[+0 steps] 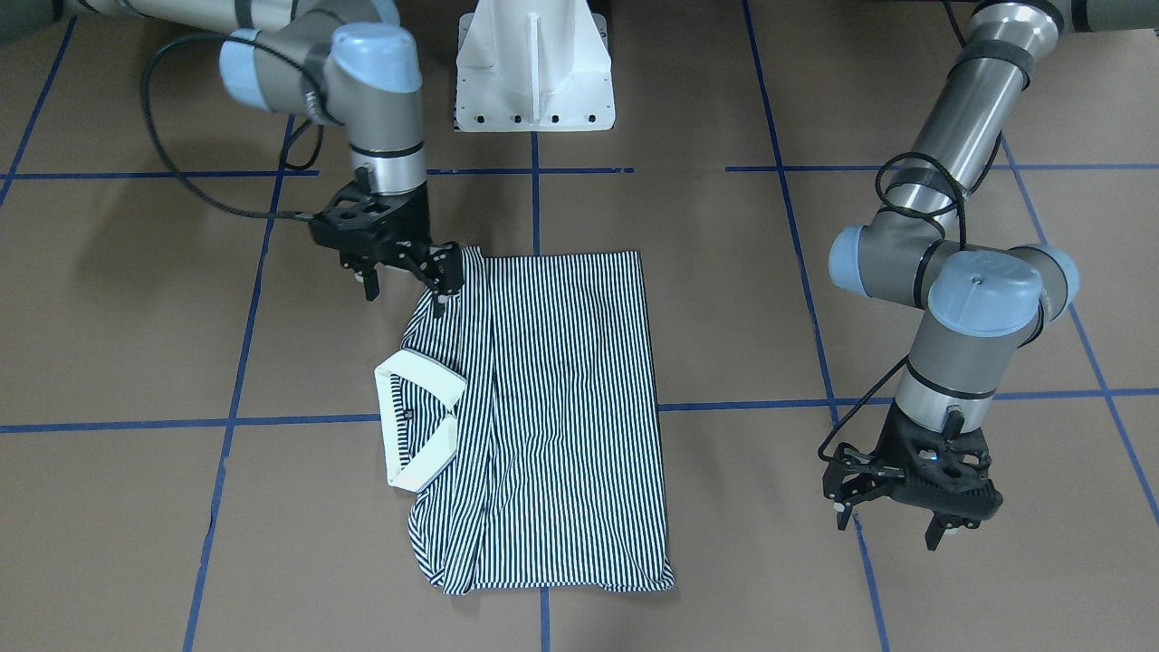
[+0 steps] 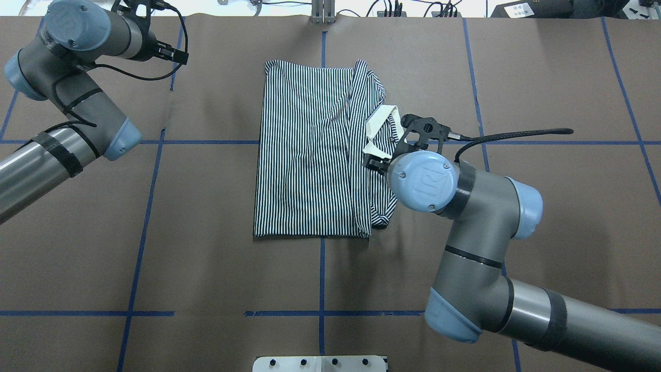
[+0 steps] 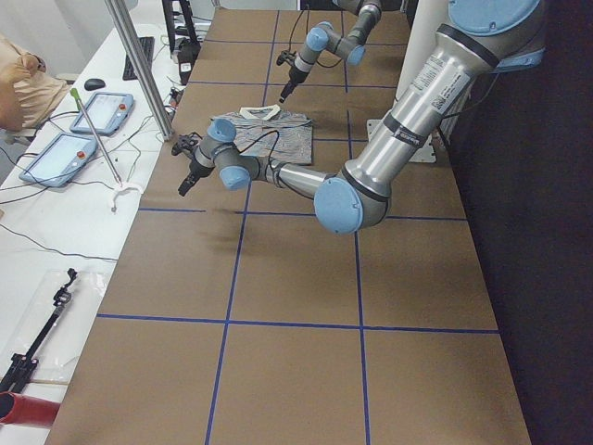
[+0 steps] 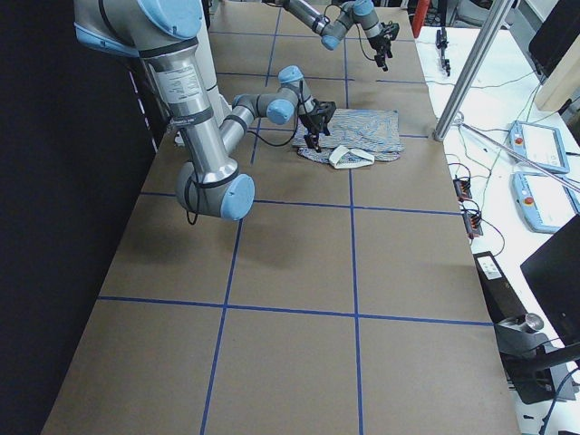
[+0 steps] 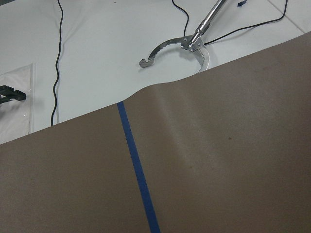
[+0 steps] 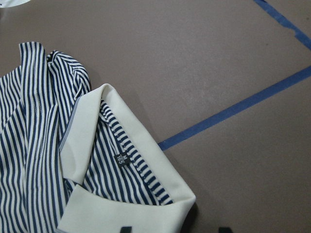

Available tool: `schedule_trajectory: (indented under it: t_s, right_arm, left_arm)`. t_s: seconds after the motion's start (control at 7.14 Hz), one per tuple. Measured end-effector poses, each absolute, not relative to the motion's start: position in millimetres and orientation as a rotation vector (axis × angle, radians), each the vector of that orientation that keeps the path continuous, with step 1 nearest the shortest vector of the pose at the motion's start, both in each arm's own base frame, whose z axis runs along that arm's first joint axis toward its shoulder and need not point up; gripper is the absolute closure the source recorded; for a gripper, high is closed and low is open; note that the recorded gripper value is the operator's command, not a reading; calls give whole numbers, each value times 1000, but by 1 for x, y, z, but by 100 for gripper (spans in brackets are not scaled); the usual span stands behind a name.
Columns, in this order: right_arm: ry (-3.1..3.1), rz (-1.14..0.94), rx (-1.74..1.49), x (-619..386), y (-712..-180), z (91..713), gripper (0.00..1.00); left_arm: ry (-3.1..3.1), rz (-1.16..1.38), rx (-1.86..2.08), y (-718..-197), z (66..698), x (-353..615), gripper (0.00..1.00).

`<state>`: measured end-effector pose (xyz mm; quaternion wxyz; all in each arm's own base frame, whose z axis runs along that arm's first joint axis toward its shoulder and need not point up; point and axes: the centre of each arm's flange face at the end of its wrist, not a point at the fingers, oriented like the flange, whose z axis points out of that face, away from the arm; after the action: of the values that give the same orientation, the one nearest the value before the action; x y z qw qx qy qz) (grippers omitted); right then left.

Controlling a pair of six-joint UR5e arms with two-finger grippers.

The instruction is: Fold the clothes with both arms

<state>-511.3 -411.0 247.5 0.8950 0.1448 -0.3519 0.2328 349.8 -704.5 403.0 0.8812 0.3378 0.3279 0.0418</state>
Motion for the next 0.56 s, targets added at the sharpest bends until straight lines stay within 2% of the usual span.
schedule_trajectory:
  t_s: [0.14,0.28,0.42,0.56]
  right_arm:
    - [-707,397,301,-529,-395,227,0]
    - [-685,304,304,-548,-381,219,20]
    - [-657,203,311,-566,-369,219,50]
    - [-634,102,319,-579,-358,222,65]
  left_arm:
    - [685,88,706,-703,402,349,0]
    - [688,88,709,-701,401,348,0]
    - [692,83,709,-700,400,348,0]
    - [697,76,708,-700,399,348,0]
